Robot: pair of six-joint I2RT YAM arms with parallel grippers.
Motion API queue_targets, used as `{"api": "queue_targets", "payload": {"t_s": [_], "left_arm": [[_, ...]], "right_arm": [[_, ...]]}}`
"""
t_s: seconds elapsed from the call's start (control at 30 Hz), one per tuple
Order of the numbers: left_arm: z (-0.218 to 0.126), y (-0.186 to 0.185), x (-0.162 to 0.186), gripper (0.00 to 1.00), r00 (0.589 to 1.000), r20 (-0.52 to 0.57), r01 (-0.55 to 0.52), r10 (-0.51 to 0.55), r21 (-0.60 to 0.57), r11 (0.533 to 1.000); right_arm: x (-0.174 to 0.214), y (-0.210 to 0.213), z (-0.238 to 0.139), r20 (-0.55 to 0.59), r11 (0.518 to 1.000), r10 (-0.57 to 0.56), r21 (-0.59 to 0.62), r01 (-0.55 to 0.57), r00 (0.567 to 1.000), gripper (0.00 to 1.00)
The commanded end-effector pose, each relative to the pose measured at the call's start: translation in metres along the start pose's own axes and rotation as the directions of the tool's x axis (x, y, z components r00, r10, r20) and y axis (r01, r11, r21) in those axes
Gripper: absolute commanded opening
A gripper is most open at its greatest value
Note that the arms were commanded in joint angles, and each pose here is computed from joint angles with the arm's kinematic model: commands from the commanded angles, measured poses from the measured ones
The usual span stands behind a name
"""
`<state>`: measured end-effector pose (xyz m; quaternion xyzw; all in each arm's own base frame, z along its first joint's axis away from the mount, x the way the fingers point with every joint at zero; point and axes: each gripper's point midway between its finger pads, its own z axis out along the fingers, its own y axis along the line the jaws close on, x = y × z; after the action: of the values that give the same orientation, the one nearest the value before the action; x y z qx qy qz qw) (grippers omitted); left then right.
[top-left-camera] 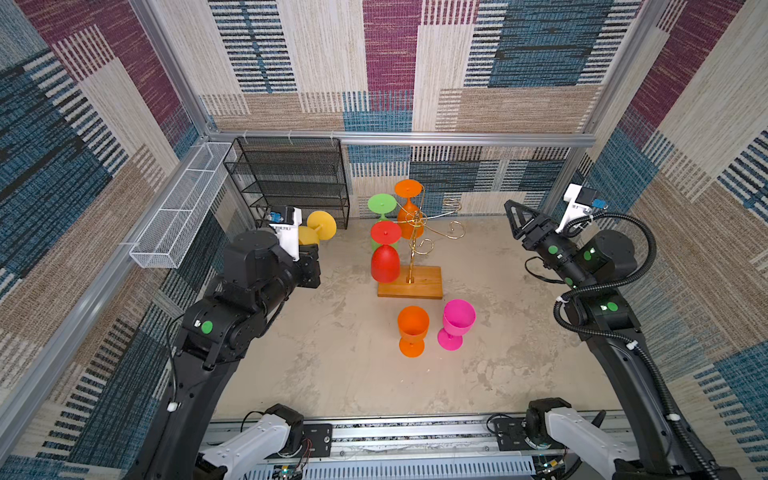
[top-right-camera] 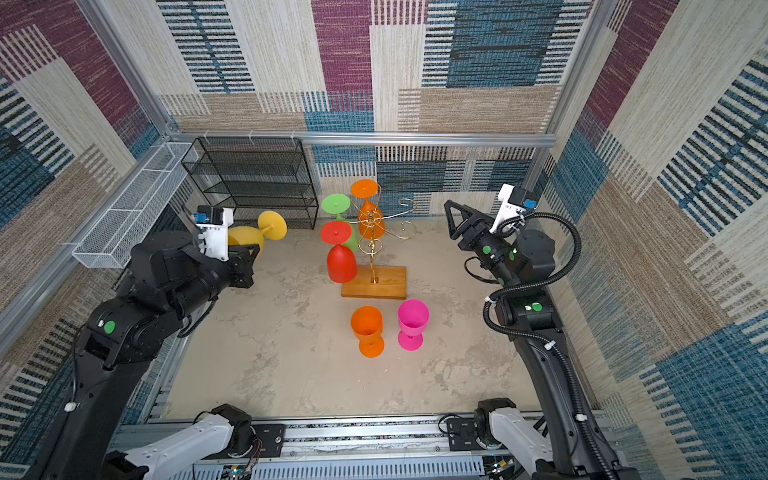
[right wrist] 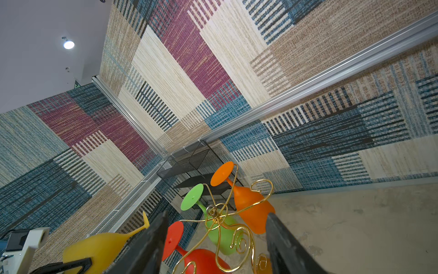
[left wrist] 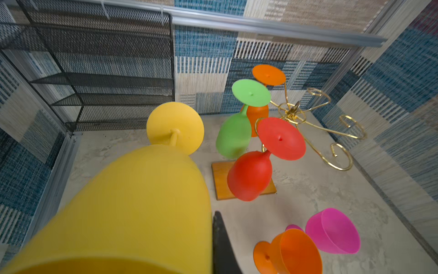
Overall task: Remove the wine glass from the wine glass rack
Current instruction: 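Lower the yellow glass upright beside the orange glass with the left gripper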
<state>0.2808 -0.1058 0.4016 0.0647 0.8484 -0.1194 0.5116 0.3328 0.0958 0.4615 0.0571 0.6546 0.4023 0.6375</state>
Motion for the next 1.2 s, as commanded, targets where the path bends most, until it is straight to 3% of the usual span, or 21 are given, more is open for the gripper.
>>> {"api": "queue_targets", "payload": {"t_s": [0.0, 0.23, 0.33, 0.63, 1.17], "left_arm": [[0.015, 0.0, 0.052, 0.0, 0.974, -0.224, -0.036, 0.038, 0.012, 0.999], [0.04, -0.015, 0.127, 0.0, 0.89, -0.453, -0.026, 0.053, 0.067, 0.997], [0.049, -0.032, 0.161, 0.0, 0.833, -0.548, -0.01, 0.072, 0.116, 0.993], [0.06, -0.071, 0.215, 0.0, 0.674, -0.682, -0.148, 0.284, 0.252, 0.956], [0.078, -0.089, 0.244, 0.0, 0.571, -0.75, -0.17, 0.334, 0.29, 0.942]], "right_arm": [[0.004, -0.001, 0.004, -0.026, 1.0, -0.015, -0.002, 0.015, 1.0, 0.67], [0.016, -0.012, 0.011, -0.072, 1.0, 0.011, 0.017, -0.01, 0.997, 0.67], [0.018, -0.015, 0.016, -0.085, 0.999, 0.024, 0.023, -0.022, 0.996, 0.67], [0.027, -0.02, 0.024, -0.125, 0.998, 0.06, 0.022, -0.058, 0.99, 0.67], [0.032, -0.026, 0.025, -0.139, 0.997, 0.072, 0.043, -0.066, 0.988, 0.67]]}}
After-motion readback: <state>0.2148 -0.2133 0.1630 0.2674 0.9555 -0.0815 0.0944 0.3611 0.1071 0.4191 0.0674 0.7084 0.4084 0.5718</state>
